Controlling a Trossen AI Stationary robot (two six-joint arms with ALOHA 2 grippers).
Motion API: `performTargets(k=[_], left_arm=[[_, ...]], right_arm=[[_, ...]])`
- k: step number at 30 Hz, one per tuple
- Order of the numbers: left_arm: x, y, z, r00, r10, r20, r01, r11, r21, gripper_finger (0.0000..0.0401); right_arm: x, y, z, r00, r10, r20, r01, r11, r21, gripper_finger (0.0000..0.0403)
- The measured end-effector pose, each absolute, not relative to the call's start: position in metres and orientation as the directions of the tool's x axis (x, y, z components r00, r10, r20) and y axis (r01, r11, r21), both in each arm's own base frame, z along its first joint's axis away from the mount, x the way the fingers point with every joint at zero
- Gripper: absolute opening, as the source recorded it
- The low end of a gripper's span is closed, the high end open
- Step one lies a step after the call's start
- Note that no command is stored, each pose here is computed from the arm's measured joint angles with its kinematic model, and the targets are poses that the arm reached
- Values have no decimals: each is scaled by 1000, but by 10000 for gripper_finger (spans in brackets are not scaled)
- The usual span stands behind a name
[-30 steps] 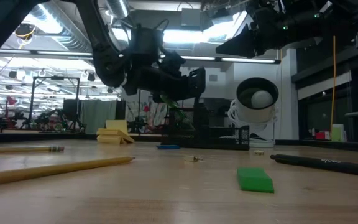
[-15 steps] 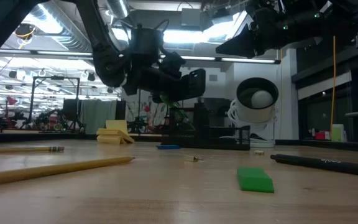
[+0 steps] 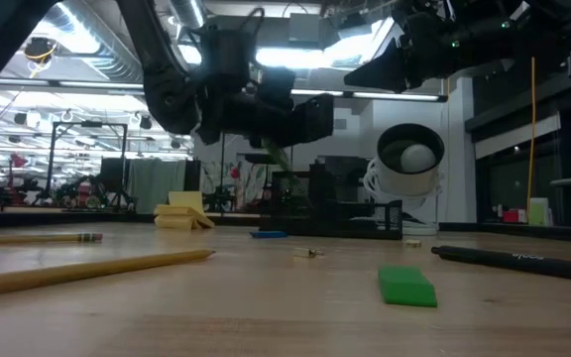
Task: Pick and place office supplies into organizer
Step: Put the yellow sticky notes into the black desk organizer
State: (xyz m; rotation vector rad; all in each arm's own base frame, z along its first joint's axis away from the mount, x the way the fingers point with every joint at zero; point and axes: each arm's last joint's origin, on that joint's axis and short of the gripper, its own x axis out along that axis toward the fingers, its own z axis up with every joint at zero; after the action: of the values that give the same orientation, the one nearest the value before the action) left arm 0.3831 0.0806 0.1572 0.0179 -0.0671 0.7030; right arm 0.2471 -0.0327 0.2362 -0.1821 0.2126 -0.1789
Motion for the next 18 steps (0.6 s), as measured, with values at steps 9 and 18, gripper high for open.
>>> performTargets(k=[9,18], left_arm=[[378,63,191,712,689,136,-702,700,132,114],[375,60,200,705,698,122,-708,686,166,114]], right_arm=[[247,-33,236,962,-194,-193,156,968,-198,8],[247,-33,236,962,-194,-193,156,968,-195,8]])
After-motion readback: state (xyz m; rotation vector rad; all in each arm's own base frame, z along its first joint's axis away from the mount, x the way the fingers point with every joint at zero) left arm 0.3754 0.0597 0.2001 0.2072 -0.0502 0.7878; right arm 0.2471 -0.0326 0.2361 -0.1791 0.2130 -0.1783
